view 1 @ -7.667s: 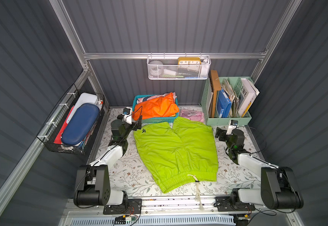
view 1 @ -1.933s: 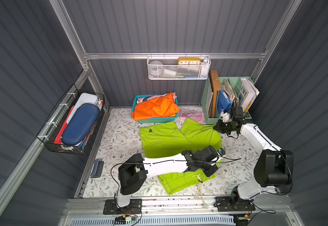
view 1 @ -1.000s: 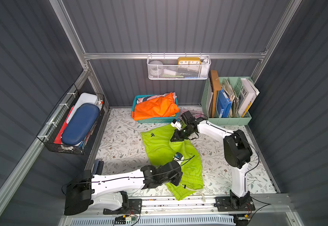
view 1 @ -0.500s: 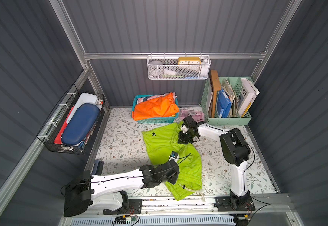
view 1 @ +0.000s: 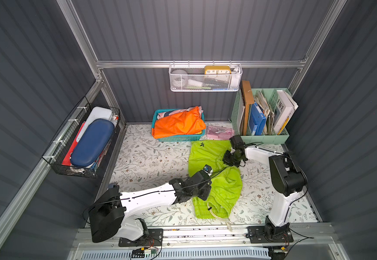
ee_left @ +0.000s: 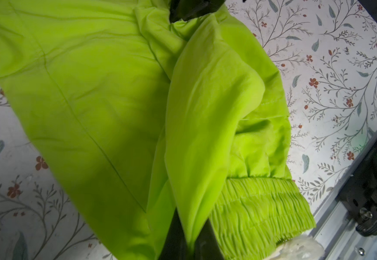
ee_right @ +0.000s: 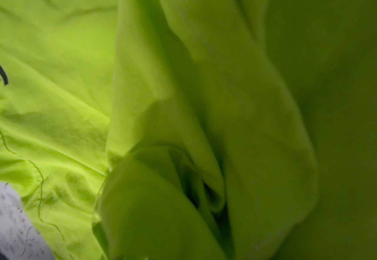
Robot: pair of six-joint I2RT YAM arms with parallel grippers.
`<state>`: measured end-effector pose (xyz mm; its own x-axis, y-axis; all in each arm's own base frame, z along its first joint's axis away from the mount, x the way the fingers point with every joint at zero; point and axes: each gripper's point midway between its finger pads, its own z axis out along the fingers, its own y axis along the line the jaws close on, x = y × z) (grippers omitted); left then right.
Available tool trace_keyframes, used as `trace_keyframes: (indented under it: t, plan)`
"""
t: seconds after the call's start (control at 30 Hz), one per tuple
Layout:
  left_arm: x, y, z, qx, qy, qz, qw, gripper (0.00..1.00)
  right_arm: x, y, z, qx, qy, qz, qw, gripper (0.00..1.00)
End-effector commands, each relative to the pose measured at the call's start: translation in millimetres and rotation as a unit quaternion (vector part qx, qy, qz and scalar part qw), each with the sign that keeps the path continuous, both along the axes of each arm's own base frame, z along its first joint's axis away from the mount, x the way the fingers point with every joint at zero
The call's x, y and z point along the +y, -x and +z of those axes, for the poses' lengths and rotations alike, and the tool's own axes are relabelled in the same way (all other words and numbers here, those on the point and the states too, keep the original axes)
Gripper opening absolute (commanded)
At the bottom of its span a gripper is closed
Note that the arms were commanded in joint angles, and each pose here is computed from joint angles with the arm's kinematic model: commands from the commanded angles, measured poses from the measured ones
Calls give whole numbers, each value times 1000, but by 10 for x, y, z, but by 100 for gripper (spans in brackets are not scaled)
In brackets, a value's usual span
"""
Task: Roll up the shorts
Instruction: Fold the shorts at the center of the board.
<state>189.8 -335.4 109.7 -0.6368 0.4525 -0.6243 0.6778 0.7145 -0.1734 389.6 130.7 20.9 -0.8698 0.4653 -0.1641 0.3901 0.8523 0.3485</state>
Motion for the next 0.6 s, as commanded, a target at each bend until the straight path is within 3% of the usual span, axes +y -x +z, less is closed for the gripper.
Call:
trace_keyframes:
  t: [0.0,0.17,0.3,0.57]
  plan:
    - [-159,-32,87,-12,6,-46,999,0,-420,236,4,11,73,-37,997,0]
    - [-183,44,111,1,19,-64,998,0,-316,106,492,-68,70,21,995,0]
    - [-178,163,149,22,41,-75,996,0,-224,-7,881,-103,86,59,989,0]
    - [-18,311,80,63,54,-49,995,0,250,-315,1448,-152,42,132,979,0]
